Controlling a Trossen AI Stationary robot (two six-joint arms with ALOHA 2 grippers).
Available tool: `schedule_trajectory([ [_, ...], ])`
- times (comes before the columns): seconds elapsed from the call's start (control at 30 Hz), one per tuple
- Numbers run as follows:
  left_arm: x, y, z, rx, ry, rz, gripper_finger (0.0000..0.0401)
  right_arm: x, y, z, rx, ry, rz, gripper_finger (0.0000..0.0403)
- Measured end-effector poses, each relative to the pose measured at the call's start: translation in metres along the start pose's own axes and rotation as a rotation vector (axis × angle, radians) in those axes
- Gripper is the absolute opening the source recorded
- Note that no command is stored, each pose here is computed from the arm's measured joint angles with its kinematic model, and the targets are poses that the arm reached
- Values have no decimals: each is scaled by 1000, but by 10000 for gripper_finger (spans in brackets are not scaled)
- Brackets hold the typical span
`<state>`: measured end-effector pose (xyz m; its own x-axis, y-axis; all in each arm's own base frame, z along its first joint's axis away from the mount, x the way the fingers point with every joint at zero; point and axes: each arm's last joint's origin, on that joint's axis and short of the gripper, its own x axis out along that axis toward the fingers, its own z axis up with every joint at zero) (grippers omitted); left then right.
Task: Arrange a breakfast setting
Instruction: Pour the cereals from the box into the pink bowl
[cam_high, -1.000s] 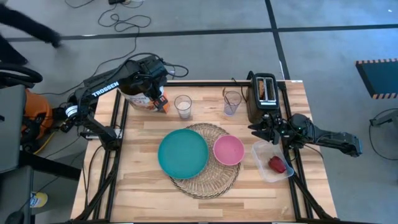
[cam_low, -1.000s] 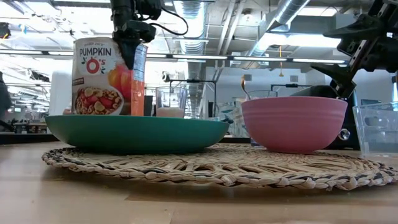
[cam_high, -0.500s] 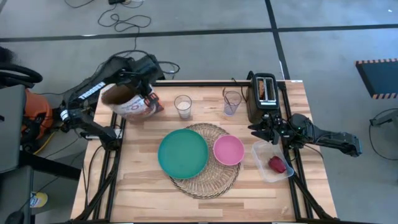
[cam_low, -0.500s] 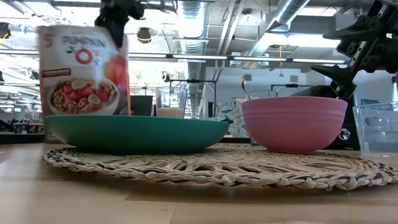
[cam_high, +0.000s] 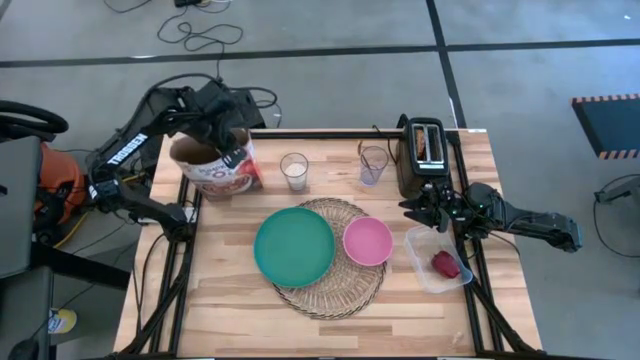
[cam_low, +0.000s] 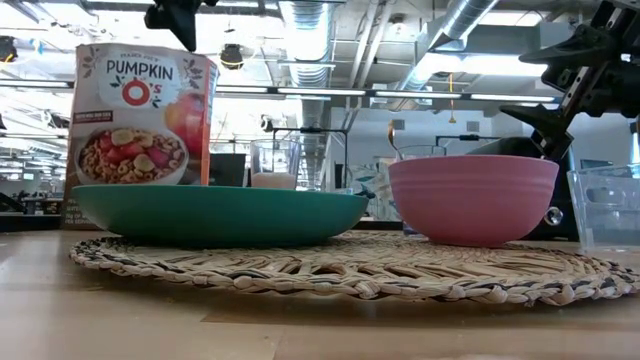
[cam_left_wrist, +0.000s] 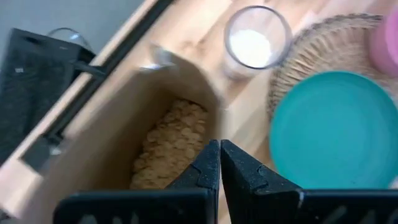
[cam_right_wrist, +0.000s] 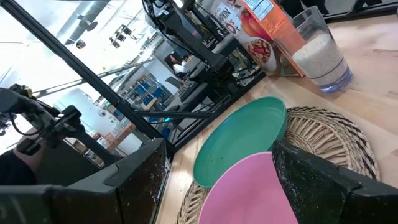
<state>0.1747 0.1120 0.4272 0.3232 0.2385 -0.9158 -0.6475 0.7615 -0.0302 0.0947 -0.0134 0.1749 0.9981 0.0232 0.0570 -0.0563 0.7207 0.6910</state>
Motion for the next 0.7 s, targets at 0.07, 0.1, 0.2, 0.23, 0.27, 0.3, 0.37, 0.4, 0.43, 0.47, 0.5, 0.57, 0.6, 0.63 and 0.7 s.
schedule_trajectory([
  [0.07, -1, -1, -1, -1, 1, -25, 2, 0, 0, 0, 0, 0, 0, 320],
  [0.1, -2, -1, -1, -2, -2, -31, 5, 0, 0, 0, 0, 0, 0, 320],
  [0.2, -6, 0, -5, -15, -17, -42, 25, 0, 0, 0, 0, 0, 1, 320],
  [0.23, -8, 0, -6, -21, -24, -46, 35, 0, 0, 0, 0, 1, 0, 320],
  [0.27, -10, 0, -7, -28, -34, -48, 46, 0, 0, 0, 0, 0, 1, 320],
  [0.3, -12, 0, -8, -36, -45, -51, 59, 0, 0, 0, 0, 1, 0, 320],
  [0.37, -17, 1, -12, -48, -65, -62, 88, 0, 0, 0, 0, 0, 1, 320],
  [0.4, -20, 1, -15, -52, -74, -66, 103, 0, 0, 0, 0, 1, 0, 320],
  [0.43, -23, 1, -17, -56, -83, -69, 118, 0, 0, 0, 0, 1, 0, 320],
  [0.47, -26, 2, -19, -58, -93, -70, 132, 0, 0, 0, 0, 1, 0, 320],
  [0.5, -28, 2, -22, -59, -102, -65, 146, 0, 0, 0, 0, 1, 0, 320],
  [0.57, -30, 4, -27, -61, -114, -29, 169, 0, 0, 0, 0, 1, 0, 320],
  [0.6, -29, 5, -29, -65, -119, -8, 179, 0, 0, 0, 0, 1, 0, 320],
  [0.63, -27, 6, -32, -67, -121, 5, 187, 0, 0, 0, 0, 1, 0, 320],
  [0.7, -21, 7, -36, -63, -122, 8, 198, 0, 0, 0, 0, 1, 0, 320],
])
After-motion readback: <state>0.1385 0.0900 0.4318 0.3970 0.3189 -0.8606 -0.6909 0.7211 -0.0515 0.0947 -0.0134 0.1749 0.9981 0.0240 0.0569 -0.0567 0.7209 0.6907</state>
